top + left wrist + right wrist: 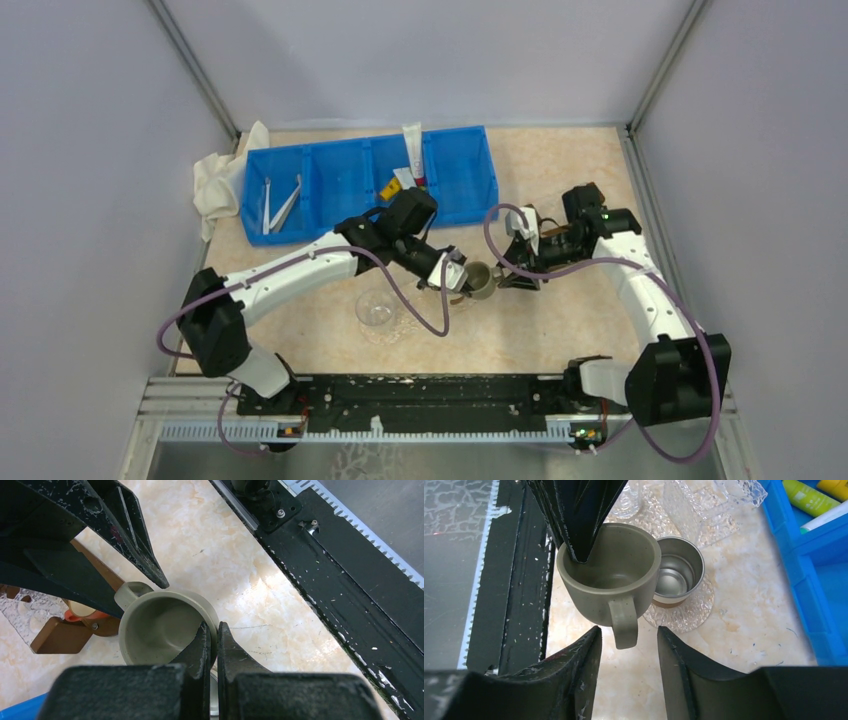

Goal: Prepare toiletry sets of a toothbrush and toothpaste on the tray
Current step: Place the cup on the tray.

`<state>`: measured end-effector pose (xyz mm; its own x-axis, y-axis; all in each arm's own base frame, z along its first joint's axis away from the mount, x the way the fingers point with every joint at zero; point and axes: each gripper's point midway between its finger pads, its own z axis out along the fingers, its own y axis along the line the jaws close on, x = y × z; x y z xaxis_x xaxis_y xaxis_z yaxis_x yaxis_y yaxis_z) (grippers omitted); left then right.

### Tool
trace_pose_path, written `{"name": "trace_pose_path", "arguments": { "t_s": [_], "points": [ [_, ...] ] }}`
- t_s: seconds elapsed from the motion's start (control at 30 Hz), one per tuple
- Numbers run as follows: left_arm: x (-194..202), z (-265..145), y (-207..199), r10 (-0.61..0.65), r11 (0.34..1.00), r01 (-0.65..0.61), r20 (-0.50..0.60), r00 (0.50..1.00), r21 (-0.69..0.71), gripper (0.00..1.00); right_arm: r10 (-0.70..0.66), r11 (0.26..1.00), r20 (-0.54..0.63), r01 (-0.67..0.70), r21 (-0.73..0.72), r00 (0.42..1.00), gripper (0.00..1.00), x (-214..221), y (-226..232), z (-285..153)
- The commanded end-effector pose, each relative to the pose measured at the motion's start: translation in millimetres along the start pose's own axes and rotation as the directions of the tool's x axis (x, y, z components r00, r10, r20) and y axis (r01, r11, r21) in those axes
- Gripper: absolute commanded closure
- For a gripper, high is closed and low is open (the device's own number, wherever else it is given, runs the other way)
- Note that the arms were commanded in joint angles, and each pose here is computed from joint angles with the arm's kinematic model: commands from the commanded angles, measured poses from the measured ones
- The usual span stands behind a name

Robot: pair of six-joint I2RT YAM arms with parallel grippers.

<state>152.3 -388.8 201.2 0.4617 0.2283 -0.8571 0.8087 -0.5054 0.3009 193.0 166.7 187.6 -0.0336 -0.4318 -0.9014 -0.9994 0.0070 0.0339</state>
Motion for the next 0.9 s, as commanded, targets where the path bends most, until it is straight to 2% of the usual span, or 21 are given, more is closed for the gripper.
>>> {"name": "trace_pose_path", "arguments": {
  "t_s": [0.0,0.13,0.2,0.27,0.3,0.37,0.4,0.5,0.63,0.73,0.87],
  "points": [
    [-16.7,1.7,5.8,0.063,0.998,-0.063,0.038,0.997,0.010,1.00,-0.071,0.997,0.045,0.072,-0.020,0.996,0.58,-21.6,-0.7,1.4],
    [-14.6,2.5,7.2,0.057,0.998,-0.057,0.032,0.998,0.012,1.00,-0.071,0.997,0.047,0.072,-0.022,0.996,0.68,-23.4,0.0,1.0],
    [-14.2,2.9,7.7,0.055,0.998,-0.055,0.031,0.998,0.012,0.99,-0.070,0.997,0.052,0.071,-0.024,0.996,0.80,-25.2,0.5,0.6],
    [-13.7,3.4,8.0,0.054,0.998,-0.054,0.031,0.998,0.013,0.97,-0.070,0.997,0.056,0.072,-0.027,0.996,0.98,-26.3,1.2,0.7],
    [-13.5,3.2,8.5,0.055,0.998,-0.055,0.029,0.998,0.011,0.95,-0.071,0.997,0.058,0.073,-0.027,0.996,1.00,-27.6,1.8,0.1],
    [-13.2,1.9,11.7,0.057,0.998,-0.057,0.020,0.998,-0.012,0.83,-0.074,0.997,0.069,0.077,-0.029,0.995,1.00,-32.6,3.2,-1.2],
    [-14.8,0.2,18.3,0.068,0.997,-0.067,0.016,0.998,-0.049,0.70,-0.077,0.996,0.072,0.079,-0.027,0.994,1.00,-35.2,3.5,-2.4],
    [-21.7,-10.7,34.8,0.089,0.980,-0.087,0.007,0.996,-0.178,0.49,-0.076,0.997,0.081,0.078,-0.018,0.994,1.00,-41.2,3.4,-4.7],
    [-48.2,-40.8,49.1,0.115,0.935,-0.080,0.082,0.990,-0.344,0.35,-0.060,0.998,0.113,0.058,0.021,0.992,1.00,-48.1,-2.6,-13.5],
    [-65.7,-72.5,54.4,0.101,0.894,-0.011,0.179,0.979,-0.447,0.24,-0.055,0.997,0.155,0.046,0.063,0.986,1.00,-55.2,-7.1,-24.8],
    [-79.0,-121.1,64.9,0.017,0.859,0.160,0.339,0.941,-0.487,0.24,-0.055,0.989,0.206,0.025,0.147,0.977,1.00,-63.8,-16.7,-43.3]
  ]
}}
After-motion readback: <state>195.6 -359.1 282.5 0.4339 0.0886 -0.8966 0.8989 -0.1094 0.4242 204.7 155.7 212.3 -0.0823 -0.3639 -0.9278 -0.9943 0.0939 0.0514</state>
